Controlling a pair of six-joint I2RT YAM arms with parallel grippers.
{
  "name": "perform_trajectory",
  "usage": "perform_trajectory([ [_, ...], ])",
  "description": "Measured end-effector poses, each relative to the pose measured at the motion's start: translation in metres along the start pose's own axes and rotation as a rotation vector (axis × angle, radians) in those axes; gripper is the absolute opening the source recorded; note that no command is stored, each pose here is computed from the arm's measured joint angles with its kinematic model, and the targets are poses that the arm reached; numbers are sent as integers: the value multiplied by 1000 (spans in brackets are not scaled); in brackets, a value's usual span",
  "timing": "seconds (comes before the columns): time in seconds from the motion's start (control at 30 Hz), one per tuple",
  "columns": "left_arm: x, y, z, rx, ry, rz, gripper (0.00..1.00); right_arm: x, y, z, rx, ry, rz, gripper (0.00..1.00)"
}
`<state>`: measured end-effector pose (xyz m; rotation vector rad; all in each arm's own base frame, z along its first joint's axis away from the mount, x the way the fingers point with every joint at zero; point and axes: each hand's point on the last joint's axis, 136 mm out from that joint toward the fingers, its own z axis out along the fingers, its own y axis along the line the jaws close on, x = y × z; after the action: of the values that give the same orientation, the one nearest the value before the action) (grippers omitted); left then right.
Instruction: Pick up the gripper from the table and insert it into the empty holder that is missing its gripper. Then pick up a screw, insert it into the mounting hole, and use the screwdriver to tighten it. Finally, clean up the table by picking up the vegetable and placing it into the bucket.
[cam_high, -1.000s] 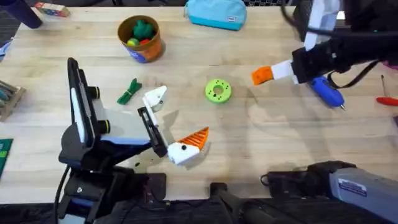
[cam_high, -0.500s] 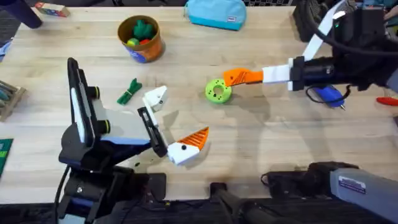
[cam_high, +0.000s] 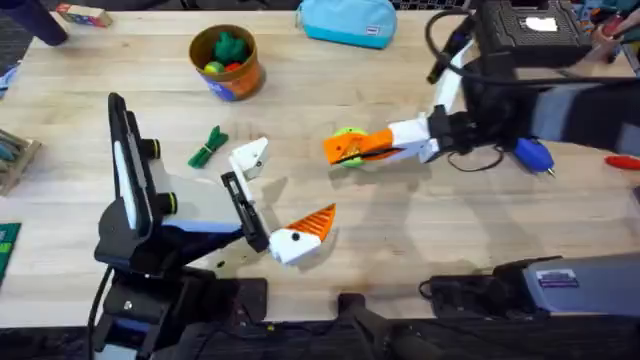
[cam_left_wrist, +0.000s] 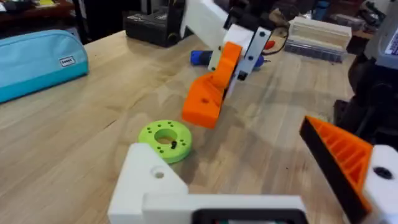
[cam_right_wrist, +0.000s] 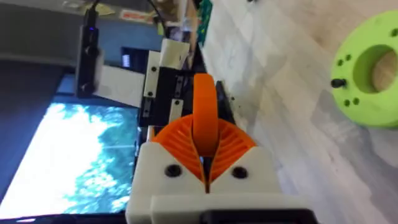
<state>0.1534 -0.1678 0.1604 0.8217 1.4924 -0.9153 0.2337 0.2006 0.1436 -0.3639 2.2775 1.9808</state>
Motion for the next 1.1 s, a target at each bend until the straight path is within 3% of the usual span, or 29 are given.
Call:
perform_trajectory([
  [0.3,0,0,0,0,0,0,990,2,-11,27,-63,84,96,10],
  [0.57,0,0,0,0,0,0,990,-13,-4,41,-62,91,87,10],
  [1.1,0,0,0,0,0,0,990,-14,15,76,-63,148,106,10],
])
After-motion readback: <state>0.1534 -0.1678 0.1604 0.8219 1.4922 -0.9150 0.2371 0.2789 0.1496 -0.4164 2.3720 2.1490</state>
